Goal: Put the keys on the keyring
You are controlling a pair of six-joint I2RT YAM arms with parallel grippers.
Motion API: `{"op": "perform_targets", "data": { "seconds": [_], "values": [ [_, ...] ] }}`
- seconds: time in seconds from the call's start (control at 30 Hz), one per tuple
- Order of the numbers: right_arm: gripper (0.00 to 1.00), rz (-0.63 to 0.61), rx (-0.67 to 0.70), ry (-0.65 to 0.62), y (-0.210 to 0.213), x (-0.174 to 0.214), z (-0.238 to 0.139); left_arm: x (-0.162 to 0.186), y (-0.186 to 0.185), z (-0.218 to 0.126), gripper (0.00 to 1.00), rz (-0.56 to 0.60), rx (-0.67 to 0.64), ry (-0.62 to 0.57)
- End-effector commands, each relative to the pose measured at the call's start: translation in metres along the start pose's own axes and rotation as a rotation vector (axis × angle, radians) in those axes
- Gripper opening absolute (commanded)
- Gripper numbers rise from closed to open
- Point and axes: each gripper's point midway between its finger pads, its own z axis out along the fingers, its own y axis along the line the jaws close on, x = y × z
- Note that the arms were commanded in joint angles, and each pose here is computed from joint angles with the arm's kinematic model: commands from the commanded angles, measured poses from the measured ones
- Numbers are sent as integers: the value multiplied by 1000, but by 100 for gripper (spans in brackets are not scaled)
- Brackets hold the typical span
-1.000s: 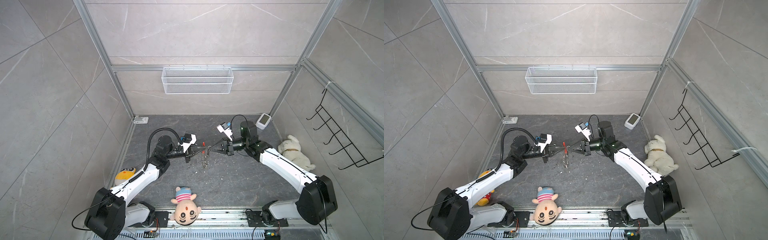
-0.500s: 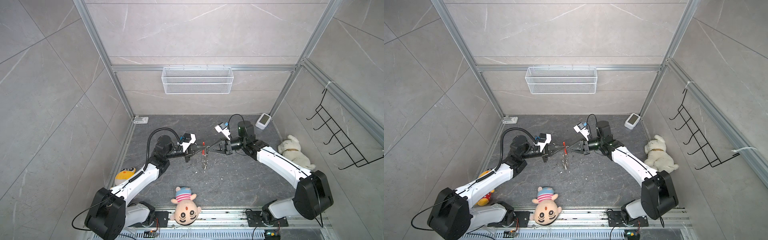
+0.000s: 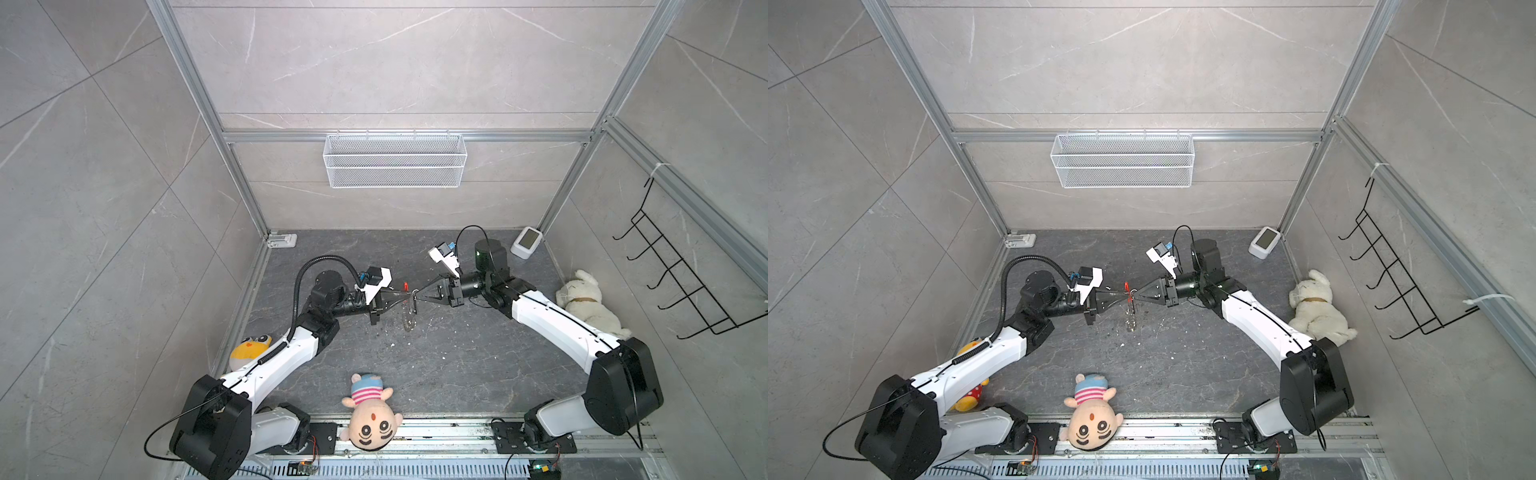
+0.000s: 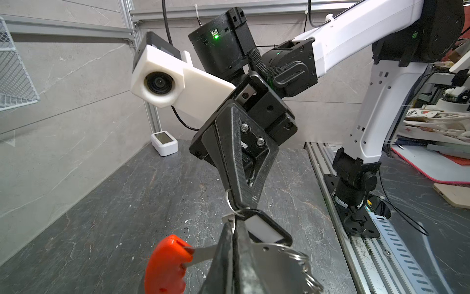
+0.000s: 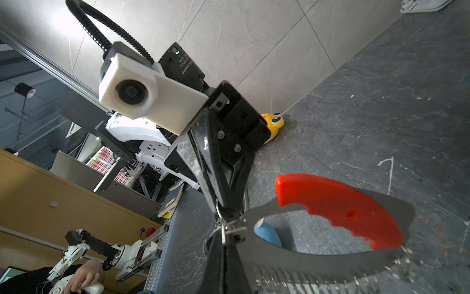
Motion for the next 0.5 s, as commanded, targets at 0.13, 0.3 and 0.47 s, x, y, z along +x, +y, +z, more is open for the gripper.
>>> {"op": "perform_targets", "data": {
  "seconds": [0.13,0.3,0.47],
  "values": [
    [0,38,5,-11,-18,-3,2,-37,-15,-3,0,149,59,-106],
    [0,61,6,-15,-26,0,1,-40,-17,-3,0,150,73,-110],
    [0,90,3,-15,-36,5,1,-47,-19,-5,0,162,75,-128]
  ]
}}
